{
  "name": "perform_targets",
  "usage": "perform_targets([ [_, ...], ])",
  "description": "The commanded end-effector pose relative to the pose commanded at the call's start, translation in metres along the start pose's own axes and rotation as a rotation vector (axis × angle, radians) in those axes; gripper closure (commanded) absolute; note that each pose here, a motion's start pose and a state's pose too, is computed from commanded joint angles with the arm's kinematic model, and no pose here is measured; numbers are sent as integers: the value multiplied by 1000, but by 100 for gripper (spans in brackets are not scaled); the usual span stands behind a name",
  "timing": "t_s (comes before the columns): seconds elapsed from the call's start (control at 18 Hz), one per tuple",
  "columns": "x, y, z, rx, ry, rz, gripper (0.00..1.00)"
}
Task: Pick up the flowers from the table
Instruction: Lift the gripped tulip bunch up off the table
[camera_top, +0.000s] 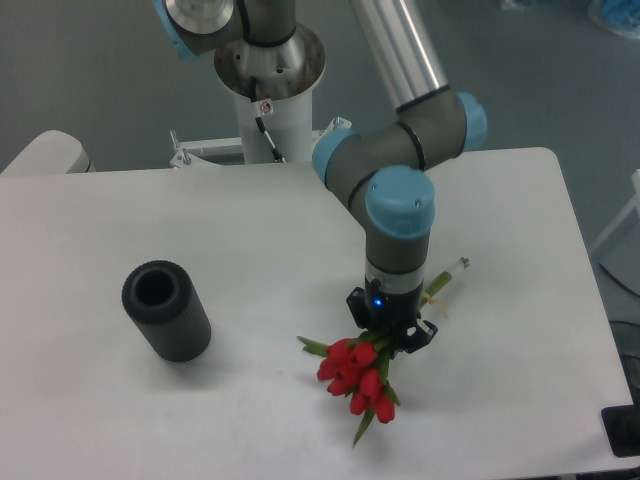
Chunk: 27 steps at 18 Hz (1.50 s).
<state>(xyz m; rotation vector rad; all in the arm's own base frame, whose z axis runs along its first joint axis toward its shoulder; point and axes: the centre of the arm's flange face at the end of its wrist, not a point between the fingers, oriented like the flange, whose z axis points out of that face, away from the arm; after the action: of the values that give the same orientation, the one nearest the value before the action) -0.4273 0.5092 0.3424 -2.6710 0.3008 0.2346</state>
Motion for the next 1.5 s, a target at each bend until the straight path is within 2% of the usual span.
perform_targets([
  [0.22,-7,-1,-34,131,8,-50,72],
  [0.39,-26,15,-58,256,30,-155,72],
  [0.72,-54,46,-100,426,41,-253,72],
  [1.17,-69,67,-114,488,41,-299,72],
  [1.5,-66,61,-113,495,47,-290,72],
])
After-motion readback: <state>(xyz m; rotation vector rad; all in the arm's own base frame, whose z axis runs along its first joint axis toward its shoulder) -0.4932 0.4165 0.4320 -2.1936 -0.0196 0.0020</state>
